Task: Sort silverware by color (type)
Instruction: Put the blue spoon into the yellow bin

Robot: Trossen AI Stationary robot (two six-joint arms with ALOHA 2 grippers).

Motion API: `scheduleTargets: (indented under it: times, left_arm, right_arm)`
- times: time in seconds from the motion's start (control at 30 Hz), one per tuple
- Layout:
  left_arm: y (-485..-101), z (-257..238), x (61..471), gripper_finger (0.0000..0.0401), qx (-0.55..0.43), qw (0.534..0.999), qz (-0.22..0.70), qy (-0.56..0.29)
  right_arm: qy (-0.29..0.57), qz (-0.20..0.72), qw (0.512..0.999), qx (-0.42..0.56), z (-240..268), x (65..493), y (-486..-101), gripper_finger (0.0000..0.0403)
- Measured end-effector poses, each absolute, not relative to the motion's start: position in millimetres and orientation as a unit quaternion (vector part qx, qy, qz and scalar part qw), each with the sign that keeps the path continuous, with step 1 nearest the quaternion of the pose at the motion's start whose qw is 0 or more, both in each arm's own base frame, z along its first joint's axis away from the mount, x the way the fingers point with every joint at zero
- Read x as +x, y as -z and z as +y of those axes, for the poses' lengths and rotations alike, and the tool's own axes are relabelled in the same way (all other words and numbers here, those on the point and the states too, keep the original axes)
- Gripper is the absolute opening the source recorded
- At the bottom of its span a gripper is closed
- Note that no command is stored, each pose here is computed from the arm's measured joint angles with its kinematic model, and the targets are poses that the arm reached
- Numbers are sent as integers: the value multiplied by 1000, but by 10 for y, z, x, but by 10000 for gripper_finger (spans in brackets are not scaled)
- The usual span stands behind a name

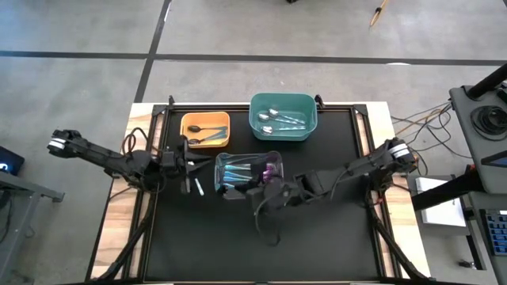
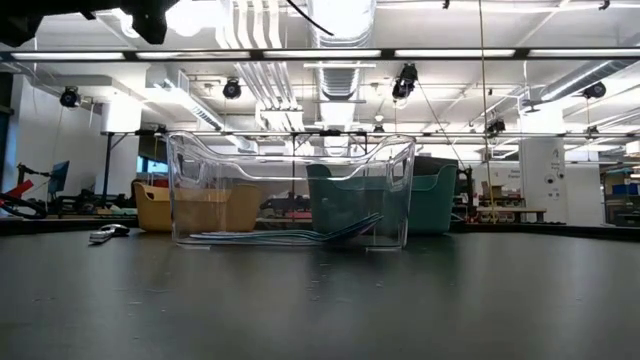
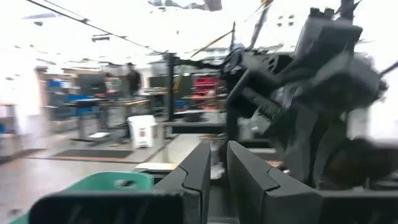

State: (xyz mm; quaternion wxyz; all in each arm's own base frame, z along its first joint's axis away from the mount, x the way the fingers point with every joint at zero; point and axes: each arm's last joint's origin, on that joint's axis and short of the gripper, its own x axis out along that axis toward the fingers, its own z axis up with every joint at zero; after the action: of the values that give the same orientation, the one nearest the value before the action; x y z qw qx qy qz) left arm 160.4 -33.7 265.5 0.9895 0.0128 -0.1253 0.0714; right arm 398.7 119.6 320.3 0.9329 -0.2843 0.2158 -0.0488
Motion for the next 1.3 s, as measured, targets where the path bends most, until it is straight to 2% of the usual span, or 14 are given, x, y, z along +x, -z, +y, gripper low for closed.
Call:
scheduleTargets:
  times: [0.43, 0.87, 1.17, 1.3]
  left_arm:
    - [-2696, -257, 1542, 37, 57, 980, -124, -143]
    - [-2727, 1, 1502, 37, 73, 964, -123, -223]
    - [-2728, 214, 1522, 37, 68, 950, -130, -277]
    - [-2745, 308, 1581, 37, 67, 954, -130, -261]
  right_arm:
    - [55, 137, 955, -257, 471, 3867, -3160, 9]
    - [78, 71, 960, -258, 16, 3815, -3092, 9]
    - [166, 77, 955, -233, -352, 3769, -2998, 9]
    - [183, 85, 953, -225, -489, 3746, -2958, 9]
